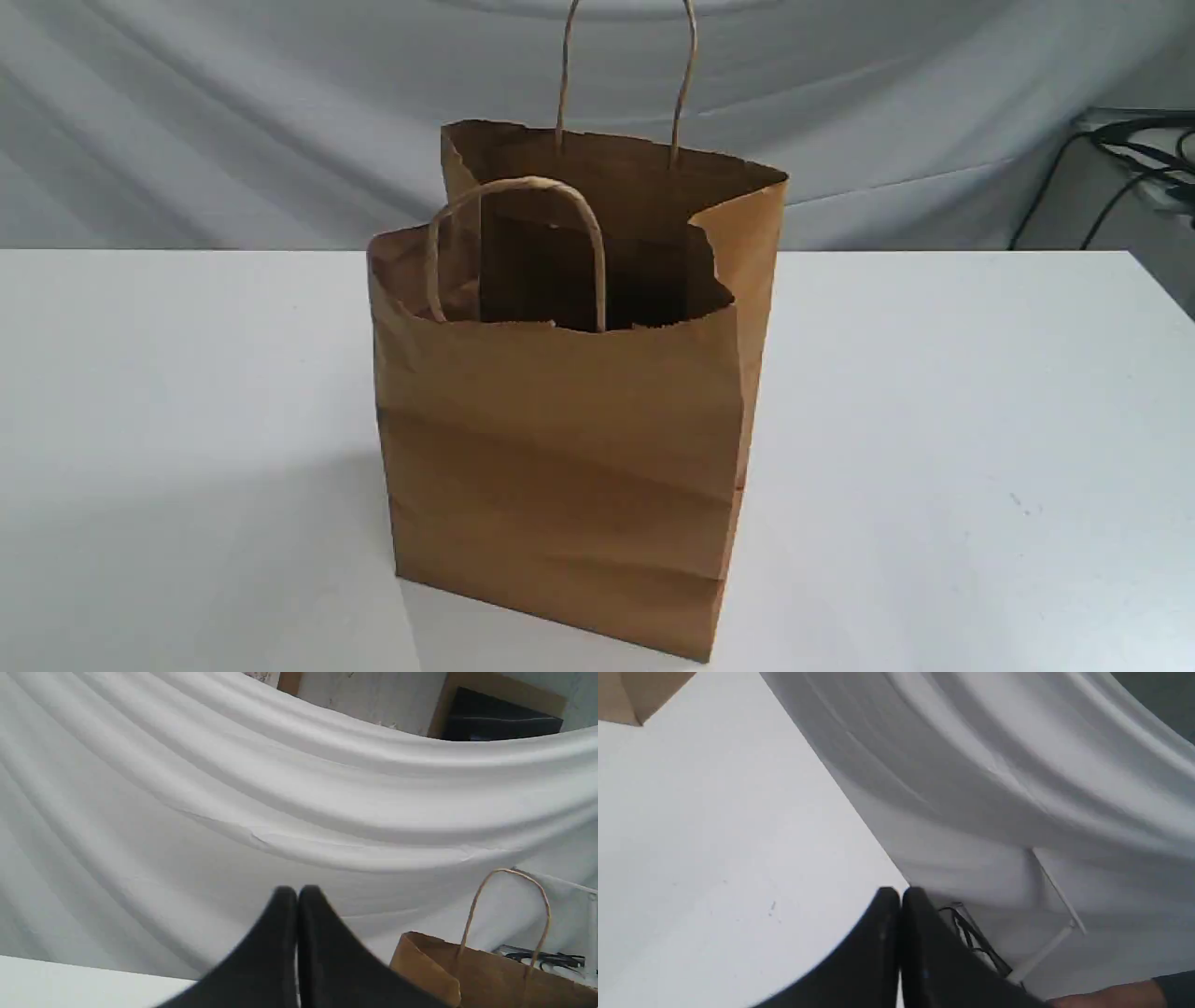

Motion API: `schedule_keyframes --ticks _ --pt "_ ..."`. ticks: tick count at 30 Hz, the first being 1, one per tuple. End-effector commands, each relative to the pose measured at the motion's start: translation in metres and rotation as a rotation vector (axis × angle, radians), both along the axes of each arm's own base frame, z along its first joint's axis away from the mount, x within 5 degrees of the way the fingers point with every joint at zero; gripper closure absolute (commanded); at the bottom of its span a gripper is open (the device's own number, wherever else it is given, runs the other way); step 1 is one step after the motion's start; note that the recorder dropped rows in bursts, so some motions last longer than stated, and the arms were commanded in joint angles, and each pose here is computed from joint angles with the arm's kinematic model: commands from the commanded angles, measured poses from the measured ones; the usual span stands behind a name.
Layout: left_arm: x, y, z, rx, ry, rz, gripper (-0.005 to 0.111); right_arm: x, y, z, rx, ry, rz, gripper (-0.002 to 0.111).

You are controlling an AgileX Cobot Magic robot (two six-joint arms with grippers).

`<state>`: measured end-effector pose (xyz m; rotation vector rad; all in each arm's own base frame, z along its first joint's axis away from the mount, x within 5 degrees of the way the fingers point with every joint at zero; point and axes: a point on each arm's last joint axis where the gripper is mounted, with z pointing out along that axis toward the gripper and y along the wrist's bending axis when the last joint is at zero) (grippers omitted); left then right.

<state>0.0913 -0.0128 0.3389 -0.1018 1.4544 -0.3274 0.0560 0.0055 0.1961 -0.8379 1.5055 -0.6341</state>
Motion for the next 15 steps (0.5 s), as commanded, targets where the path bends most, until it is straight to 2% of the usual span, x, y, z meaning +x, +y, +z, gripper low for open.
schedule_keyframes --ticks 1,3,6,9,11,15 --pt "-0.0002 -0.0003 -0.0016 -0.002 0.002 -0.005 0.107 0.0001 0.0001 0.0032 0.109 -0.037 -0.009 0.108" --pt "-0.0002 -0.0003 -0.0016 -0.002 0.002 -0.005 0.107 0.0001 -0.0002 0.0042 0.296 -0.033 -0.027 0.108" --pt "-0.0002 -0.0003 -0.0016 -0.002 0.002 -0.005 0.107 0.0003 -0.0016 0.0047 0.713 -0.007 -0.075 0.108" --pt "-0.0002 -0.0003 -0.0016 -0.002 0.002 -0.005 0.107 0.0004 -0.0040 0.0048 0.992 0.002 -0.120 0.108" --pt "-0.0002 -0.0003 -0.0016 -0.002 0.002 -0.005 0.107 0.0004 -0.0046 0.0049 1.046 0.001 -0.130 0.108" --pt "-0.0002 -0.0003 -0.0016 -0.002 0.002 -0.005 0.107 0.0004 -0.0045 0.0054 1.015 -0.006 -0.123 0.108"
